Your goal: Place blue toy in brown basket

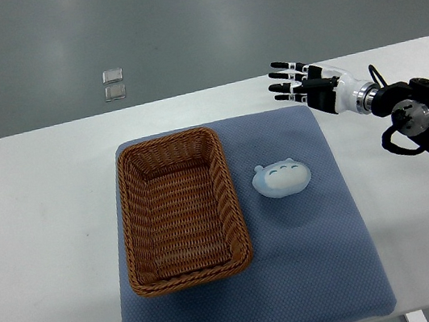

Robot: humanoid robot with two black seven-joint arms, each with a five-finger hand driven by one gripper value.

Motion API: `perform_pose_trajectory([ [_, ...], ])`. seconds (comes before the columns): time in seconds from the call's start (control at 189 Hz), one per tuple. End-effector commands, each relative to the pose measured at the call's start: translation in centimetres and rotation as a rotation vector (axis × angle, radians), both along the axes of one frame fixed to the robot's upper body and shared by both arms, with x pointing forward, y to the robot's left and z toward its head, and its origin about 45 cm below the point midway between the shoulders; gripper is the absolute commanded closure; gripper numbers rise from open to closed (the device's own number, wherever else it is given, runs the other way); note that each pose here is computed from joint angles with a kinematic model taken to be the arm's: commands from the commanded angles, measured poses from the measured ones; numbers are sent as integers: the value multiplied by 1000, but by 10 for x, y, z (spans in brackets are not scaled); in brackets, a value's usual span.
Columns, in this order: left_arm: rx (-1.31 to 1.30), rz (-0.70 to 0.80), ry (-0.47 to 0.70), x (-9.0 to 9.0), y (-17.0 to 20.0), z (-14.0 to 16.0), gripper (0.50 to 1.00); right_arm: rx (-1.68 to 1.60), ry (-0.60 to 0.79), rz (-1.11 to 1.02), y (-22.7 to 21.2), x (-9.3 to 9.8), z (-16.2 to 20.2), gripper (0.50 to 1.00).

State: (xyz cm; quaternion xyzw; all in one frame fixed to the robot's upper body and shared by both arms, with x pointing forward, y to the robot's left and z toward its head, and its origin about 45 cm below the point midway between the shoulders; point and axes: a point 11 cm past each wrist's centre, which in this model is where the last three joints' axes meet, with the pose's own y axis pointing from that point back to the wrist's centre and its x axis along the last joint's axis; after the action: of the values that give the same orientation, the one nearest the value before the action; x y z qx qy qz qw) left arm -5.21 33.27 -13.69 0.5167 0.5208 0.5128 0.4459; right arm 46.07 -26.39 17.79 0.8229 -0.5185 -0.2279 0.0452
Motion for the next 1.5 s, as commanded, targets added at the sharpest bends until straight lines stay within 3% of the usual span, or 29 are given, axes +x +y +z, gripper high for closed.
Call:
perform_pose_trajectory([
  [0.0,6,-1,2,-1,1,0,500,1,-6,-1,-1,0,0,587],
  [0.195,11,2,6,-6,2,0,500,-5,-7,-2,-3,0,1,587],
  [0.401,8,-7,-5,2,1,0,500,-13,-31,77,-2,-3,6,587],
  [0.66,8,-8,-4,1,1,0,500,-190,-173,272,10,-4,25,589],
  [0.85,8,-8,-4,1,1,0,500,-385,-338,530,16,-20,45,589],
  [1.077,8,-10,-4,1,1,0,500,-692,-481,832,38,-44,45,589],
  [1.495,8,-10,-4,1,1,0,500,-874,-539,963,38,-58,44,589],
])
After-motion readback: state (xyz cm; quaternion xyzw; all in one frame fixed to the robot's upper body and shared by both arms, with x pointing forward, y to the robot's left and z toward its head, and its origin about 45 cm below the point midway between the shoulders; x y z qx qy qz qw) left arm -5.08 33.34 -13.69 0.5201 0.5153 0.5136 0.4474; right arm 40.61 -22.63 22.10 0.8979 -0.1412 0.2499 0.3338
